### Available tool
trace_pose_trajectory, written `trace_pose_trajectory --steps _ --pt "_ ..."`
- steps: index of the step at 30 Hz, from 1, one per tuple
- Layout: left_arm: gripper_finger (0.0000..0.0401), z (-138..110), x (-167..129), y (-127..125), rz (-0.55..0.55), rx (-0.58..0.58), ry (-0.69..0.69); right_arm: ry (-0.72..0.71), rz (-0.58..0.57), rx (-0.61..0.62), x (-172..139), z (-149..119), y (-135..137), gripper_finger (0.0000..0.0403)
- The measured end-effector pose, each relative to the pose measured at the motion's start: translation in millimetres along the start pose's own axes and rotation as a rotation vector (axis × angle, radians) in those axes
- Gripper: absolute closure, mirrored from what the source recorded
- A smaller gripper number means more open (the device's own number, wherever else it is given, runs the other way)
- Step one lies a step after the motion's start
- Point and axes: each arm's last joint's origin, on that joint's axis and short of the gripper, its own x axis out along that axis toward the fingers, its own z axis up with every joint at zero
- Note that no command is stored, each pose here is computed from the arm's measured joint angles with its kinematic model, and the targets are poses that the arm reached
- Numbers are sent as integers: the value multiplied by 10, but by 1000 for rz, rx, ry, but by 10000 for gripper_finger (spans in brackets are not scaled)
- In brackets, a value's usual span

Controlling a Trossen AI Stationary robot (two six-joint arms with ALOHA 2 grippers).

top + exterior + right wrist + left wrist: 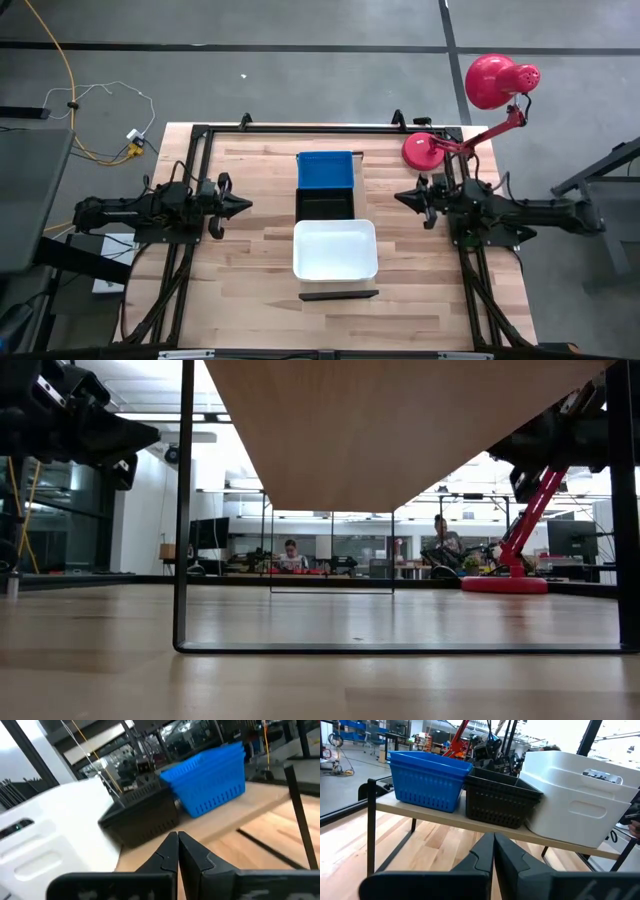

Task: Stack baskets on shelf by color
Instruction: Return to Home Position

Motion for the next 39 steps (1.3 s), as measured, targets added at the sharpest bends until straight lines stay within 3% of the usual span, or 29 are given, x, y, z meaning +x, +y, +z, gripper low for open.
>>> trace_pose_trajectory --steps 12,17,39 --pt "400 0 0 0 0 0 0 120 2 4 -171 -137 31 403" --pt "400 0 0 0 0 0 0 44 -14 -58 -218 -82 46 403" --pt "400 -2 0 0 0 0 0 81 -33 -36 -199 -112 32 403"
